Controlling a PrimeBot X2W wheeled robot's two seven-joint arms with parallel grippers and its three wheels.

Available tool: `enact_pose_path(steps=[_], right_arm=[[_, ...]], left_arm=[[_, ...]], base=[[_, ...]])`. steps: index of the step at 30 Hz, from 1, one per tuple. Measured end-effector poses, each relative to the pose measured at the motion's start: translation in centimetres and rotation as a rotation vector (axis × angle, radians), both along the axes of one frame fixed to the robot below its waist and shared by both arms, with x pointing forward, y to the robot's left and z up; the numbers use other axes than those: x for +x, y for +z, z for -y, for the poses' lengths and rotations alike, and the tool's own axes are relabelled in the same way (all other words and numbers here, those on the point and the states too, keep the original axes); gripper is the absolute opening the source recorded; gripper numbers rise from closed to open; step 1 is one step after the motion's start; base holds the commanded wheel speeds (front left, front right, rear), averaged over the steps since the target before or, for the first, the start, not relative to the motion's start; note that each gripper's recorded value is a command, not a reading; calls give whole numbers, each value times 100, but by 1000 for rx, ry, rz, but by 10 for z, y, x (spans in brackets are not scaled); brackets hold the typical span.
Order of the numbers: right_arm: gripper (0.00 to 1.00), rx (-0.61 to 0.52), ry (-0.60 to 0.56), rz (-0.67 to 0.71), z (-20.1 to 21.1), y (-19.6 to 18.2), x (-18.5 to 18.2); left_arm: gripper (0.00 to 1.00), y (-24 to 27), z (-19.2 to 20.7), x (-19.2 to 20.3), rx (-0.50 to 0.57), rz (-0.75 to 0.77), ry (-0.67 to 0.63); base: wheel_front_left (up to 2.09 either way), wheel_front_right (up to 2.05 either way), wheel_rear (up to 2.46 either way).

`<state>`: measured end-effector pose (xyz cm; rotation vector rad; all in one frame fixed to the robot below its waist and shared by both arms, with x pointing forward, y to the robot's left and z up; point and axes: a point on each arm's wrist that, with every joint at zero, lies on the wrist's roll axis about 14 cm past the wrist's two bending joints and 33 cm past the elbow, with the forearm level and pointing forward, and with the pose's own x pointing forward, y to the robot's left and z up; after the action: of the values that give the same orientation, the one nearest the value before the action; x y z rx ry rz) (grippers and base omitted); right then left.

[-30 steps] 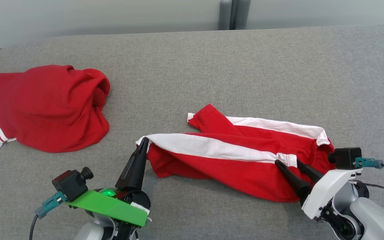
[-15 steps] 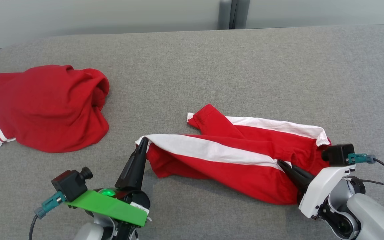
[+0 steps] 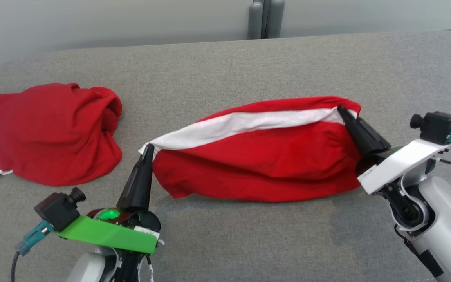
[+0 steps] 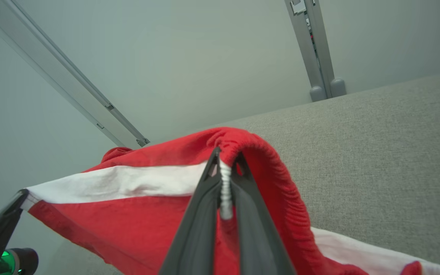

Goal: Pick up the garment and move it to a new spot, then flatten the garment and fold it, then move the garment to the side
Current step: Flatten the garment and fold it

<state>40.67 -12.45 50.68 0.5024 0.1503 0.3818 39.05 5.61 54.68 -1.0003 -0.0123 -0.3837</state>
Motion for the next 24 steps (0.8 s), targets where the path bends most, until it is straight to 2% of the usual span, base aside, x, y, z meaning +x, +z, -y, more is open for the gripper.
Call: enact_pose_path(steps=[6, 10, 12, 15, 17, 19, 22, 24], right_arm=[[0, 159, -74, 162, 20, 63, 4], [0, 204, -51, 178, 18, 80, 1], [0, 161, -6, 147, 12, 77, 2], [0, 29, 52, 105, 10, 73, 17], [0, -83, 60, 117, 11, 81, 36], [0, -170, 15, 226, 17, 119, 62], [0, -77, -105, 512, 28, 226, 85], [0, -38, -142, 653, 32, 273, 86]], left_arm=[[0, 55, -4, 4, -80, 151, 10], [0, 78, -8, 8, -77, 219, -4], [0, 78, -4, 15, -22, 210, -44], [0, 64, 3, 36, 32, 121, -88], [0, 58, -3, 56, 93, 78, -71], [0, 76, -21, 82, 97, 99, 3], [0, 152, -29, 103, 33, 291, 55], [0, 200, -27, 103, -11, 419, 54]], base=[[0, 0, 0], [0, 0, 0], [0, 0, 0], [0, 0, 0], [0, 0, 0], [0, 0, 0], [0, 0, 0], [0, 0, 0]])
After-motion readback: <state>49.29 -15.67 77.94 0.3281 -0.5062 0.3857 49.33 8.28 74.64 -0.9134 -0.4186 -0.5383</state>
